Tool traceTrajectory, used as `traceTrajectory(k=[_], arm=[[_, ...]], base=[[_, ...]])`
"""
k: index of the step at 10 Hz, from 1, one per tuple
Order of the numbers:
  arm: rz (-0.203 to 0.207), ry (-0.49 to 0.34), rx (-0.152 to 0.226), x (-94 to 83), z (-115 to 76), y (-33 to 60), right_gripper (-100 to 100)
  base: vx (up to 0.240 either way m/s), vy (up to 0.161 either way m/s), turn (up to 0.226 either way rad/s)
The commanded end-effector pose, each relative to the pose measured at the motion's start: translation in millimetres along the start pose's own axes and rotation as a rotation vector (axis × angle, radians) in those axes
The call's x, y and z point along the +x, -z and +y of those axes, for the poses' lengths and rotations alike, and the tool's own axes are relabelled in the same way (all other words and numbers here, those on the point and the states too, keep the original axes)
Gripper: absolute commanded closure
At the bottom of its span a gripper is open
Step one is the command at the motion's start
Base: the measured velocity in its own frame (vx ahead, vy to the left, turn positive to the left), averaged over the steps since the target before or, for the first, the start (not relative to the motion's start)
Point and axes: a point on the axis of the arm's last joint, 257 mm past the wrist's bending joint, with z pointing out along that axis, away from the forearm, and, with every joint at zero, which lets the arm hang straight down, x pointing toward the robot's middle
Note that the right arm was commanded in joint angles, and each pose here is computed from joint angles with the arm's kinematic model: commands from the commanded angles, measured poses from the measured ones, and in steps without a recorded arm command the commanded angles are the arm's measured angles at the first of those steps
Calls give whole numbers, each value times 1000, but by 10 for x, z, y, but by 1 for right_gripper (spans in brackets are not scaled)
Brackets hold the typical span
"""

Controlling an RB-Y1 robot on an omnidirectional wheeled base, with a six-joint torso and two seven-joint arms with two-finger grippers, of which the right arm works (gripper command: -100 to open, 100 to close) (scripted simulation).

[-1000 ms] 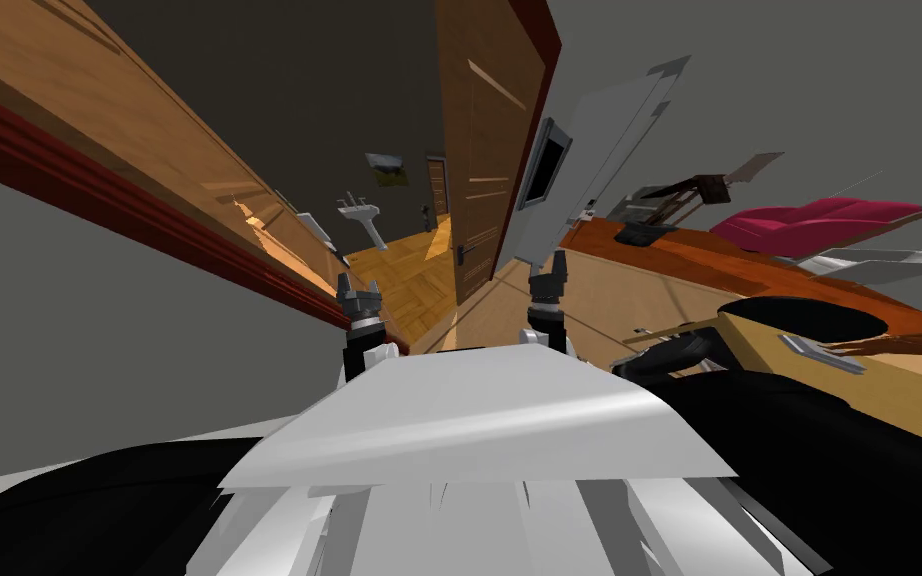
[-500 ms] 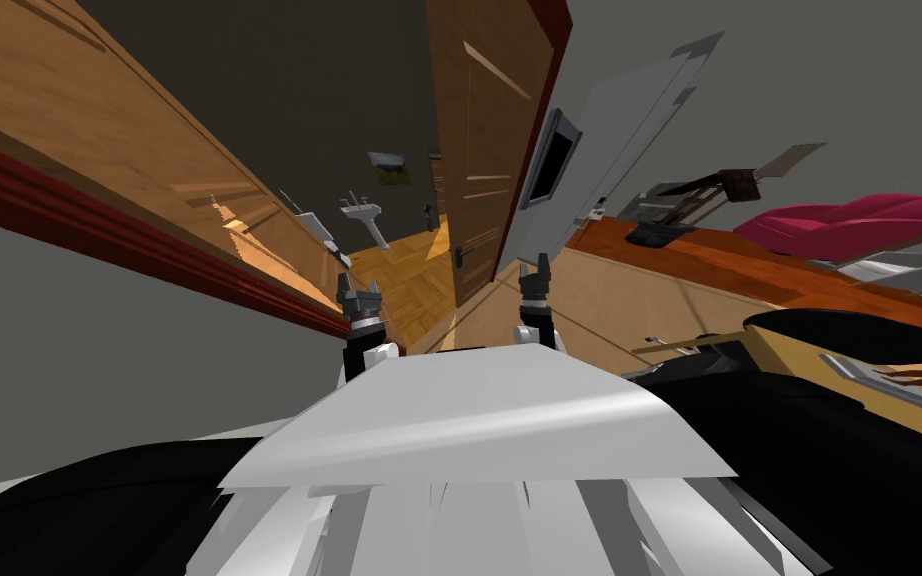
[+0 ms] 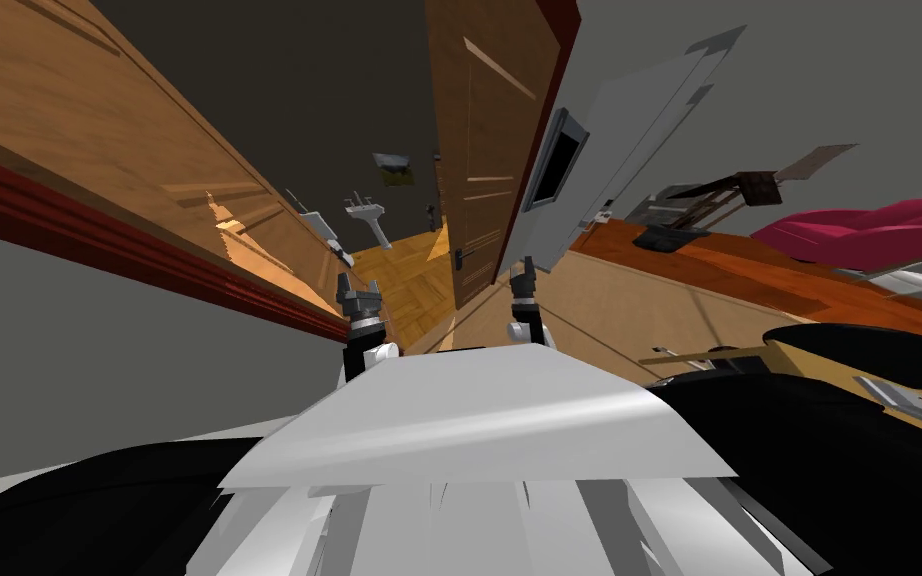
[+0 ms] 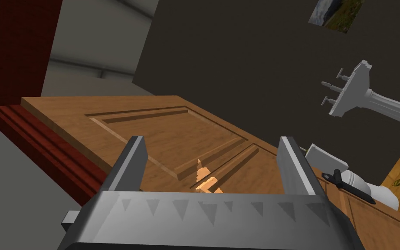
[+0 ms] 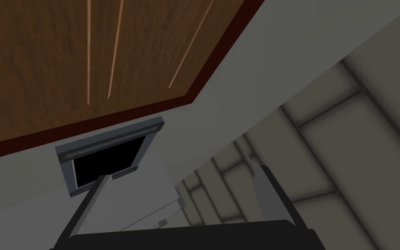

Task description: Push the door open

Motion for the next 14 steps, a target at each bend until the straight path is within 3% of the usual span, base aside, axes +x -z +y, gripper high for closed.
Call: traceTrajectory(k=[1,2,7,10,12,14], arm=[[18,-21,26,114,-170,-9,-100],[18,-21,33,114,-204,3,-100],[86,-84,120,506,-756,-95,-100],[101,-94,158,594,-952,-70,-100],[132,-116,187,779,-1127,-116,-100],[148,-124,222,874,-1300,-90,-100]], base=[[78,-91,92],[45,-80,32],[83,-101,90],[44,-56,44],[52,-68,90],[53,-69,40]])
